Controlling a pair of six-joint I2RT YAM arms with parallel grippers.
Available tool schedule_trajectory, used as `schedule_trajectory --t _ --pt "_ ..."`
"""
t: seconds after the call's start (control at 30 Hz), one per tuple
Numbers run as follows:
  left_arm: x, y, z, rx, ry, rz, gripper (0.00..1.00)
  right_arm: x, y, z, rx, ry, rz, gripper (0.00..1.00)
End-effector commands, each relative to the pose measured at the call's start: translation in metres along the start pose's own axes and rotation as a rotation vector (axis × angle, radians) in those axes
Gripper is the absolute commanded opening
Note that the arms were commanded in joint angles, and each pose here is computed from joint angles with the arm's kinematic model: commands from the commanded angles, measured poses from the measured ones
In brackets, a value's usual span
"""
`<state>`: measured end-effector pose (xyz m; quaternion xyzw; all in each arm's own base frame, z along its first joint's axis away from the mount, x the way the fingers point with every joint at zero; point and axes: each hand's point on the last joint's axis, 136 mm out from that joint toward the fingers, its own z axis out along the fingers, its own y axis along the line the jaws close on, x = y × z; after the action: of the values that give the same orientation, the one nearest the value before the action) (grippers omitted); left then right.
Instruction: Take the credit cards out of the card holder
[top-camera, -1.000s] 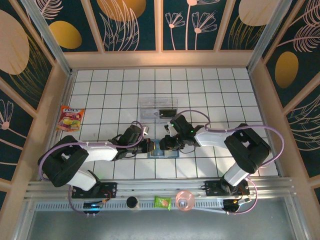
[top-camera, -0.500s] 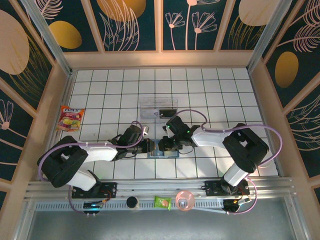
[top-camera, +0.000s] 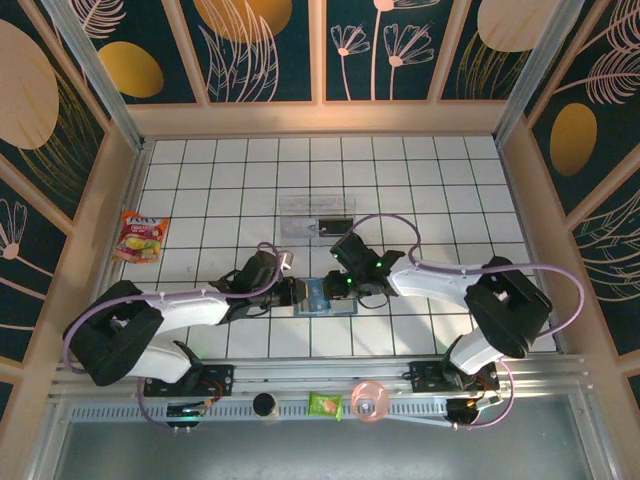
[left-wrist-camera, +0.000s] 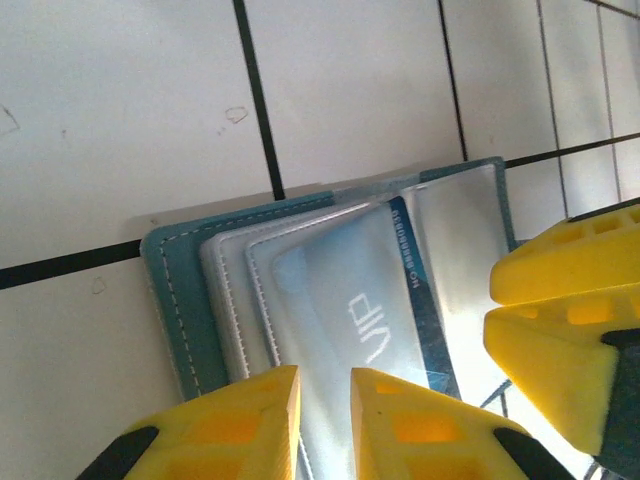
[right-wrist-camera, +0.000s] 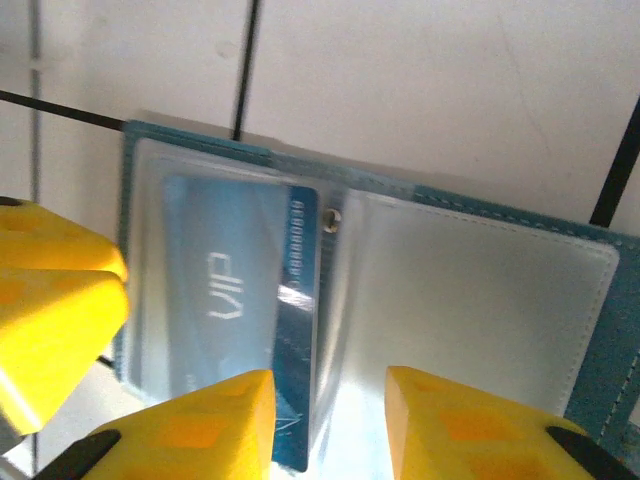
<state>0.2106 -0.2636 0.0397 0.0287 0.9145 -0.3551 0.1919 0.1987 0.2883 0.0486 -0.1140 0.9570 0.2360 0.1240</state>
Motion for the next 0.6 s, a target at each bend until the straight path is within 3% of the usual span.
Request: schedule_trajectory --t 0.0,0.27,0.37,0.57 --pt "-0.006 -0.005 -0.006 -0.004 -0.015 0.016 0.17 -0.020 0.015 -0.020 -0.072 -0.056 -0.024 0.32" --pt "-0.008 -0.024 0.009 0.058 0.033 0.037 0.06 -0.014 0.019 -0.014 -0.227 0.037 0.007 0.31" --pt "-0.001 -0.011 0.017 0.015 0.060 0.025 0.01 -0.009 0.021 -0.008 -0.252 0.072 0.007 0.31" --pt "0.013 0.024 0.018 -0.113 0.076 -0.008 0.00 -0.003 0.016 0.005 -0.279 0.118 0.051 0.31"
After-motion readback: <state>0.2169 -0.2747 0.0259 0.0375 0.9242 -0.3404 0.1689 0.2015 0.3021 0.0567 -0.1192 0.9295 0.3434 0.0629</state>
